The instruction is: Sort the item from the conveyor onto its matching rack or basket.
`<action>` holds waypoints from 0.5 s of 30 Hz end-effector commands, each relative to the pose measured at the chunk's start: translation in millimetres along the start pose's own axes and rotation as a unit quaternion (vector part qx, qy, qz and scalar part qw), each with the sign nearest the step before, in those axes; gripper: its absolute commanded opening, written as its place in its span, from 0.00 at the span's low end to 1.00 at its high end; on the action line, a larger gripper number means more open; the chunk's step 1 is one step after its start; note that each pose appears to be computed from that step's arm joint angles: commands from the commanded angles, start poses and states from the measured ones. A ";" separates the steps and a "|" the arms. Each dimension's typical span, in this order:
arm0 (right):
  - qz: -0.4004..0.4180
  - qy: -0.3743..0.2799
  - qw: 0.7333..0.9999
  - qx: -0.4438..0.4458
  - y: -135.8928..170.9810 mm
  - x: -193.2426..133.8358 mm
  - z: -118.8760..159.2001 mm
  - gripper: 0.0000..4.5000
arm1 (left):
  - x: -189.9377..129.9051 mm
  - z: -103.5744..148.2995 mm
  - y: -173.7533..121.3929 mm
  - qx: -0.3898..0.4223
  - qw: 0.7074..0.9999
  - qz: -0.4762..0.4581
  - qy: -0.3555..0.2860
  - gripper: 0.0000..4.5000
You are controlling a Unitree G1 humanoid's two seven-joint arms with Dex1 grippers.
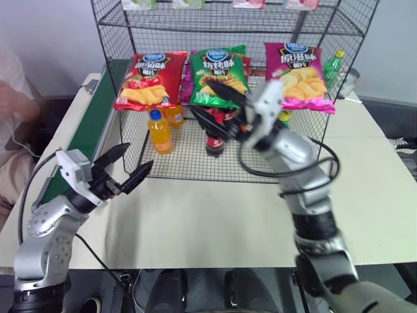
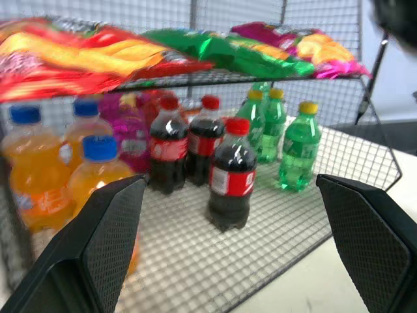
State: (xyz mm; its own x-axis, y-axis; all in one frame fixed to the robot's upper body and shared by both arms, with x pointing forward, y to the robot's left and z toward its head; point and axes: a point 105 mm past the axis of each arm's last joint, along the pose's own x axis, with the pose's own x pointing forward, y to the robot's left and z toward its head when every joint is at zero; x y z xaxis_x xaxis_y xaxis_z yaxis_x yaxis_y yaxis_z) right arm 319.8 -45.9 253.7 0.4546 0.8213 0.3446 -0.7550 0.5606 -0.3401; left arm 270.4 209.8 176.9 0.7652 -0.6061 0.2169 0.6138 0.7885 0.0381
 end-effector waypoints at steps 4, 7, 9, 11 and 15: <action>0.104 0.119 0.984 0.084 -3.6 -126.1 2.9 0.86 | -36.2 8.1 31.5 -0.025 0.996 0.025 0.078 1.00; 0.108 0.184 0.974 0.081 -3.1 -159.2 -9.1 0.98 | -41.0 15.9 34.5 0.004 0.996 0.016 0.086 1.00; 0.105 0.209 0.969 0.079 -4.1 -175.2 -14.6 0.98 | -45.6 12.1 37.7 0.013 0.993 0.019 0.112 1.00; 0.095 0.225 0.968 0.053 -10.3 -184.5 -19.5 0.98 | -50.2 1.9 44.0 0.031 0.987 0.036 0.154 1.00; 0.071 0.222 0.971 0.057 -22.8 -186.6 -21.9 0.98 | -56.4 -6.5 58.0 0.040 0.981 0.057 0.181 1.00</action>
State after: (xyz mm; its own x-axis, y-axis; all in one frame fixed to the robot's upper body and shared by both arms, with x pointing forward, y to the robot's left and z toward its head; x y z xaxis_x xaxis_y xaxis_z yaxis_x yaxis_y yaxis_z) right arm 260.5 -206.3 166.8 0.4666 0.8739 -0.1364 -0.8775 0.4381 -0.1949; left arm 262.0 285.1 152.6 0.8473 -0.5089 -0.1521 0.5229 0.8494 0.0714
